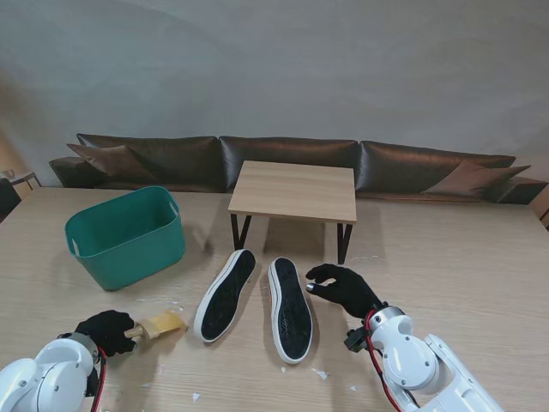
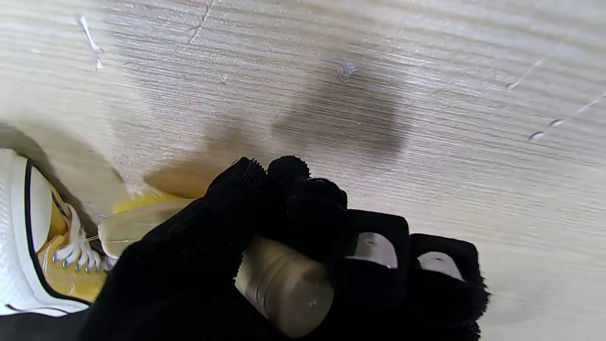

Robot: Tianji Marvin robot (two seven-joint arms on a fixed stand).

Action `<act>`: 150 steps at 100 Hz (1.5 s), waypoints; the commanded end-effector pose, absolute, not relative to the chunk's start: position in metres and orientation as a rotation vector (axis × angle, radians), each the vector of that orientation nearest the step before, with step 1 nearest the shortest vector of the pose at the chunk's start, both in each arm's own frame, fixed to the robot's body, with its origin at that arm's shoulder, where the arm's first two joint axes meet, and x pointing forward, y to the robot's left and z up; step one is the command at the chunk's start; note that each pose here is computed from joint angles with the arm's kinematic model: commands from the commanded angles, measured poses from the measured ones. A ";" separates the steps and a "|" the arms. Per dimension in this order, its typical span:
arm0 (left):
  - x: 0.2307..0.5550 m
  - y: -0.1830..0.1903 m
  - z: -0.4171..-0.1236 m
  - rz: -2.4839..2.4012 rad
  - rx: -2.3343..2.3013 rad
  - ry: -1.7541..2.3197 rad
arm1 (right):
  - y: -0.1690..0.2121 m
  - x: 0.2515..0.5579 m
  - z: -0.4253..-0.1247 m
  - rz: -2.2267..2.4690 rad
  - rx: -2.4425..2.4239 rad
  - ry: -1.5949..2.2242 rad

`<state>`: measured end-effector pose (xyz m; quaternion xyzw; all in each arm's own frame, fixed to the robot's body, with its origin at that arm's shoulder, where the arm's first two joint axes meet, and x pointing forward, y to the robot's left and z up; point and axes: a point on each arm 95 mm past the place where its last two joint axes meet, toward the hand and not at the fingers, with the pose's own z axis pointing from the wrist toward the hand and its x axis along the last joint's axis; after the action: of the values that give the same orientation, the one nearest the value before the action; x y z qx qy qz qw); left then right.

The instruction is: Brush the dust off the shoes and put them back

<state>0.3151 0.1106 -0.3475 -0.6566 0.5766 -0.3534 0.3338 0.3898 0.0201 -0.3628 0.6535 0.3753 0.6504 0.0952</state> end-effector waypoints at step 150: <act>0.397 0.057 -0.283 -1.431 -1.519 1.557 | 0.023 0.399 -0.359 1.943 1.896 1.038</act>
<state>0.3932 0.0611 -0.2832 -0.5628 0.5731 -0.5276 0.2764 0.3988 0.0198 -0.3595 0.6483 0.3527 0.6634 0.1231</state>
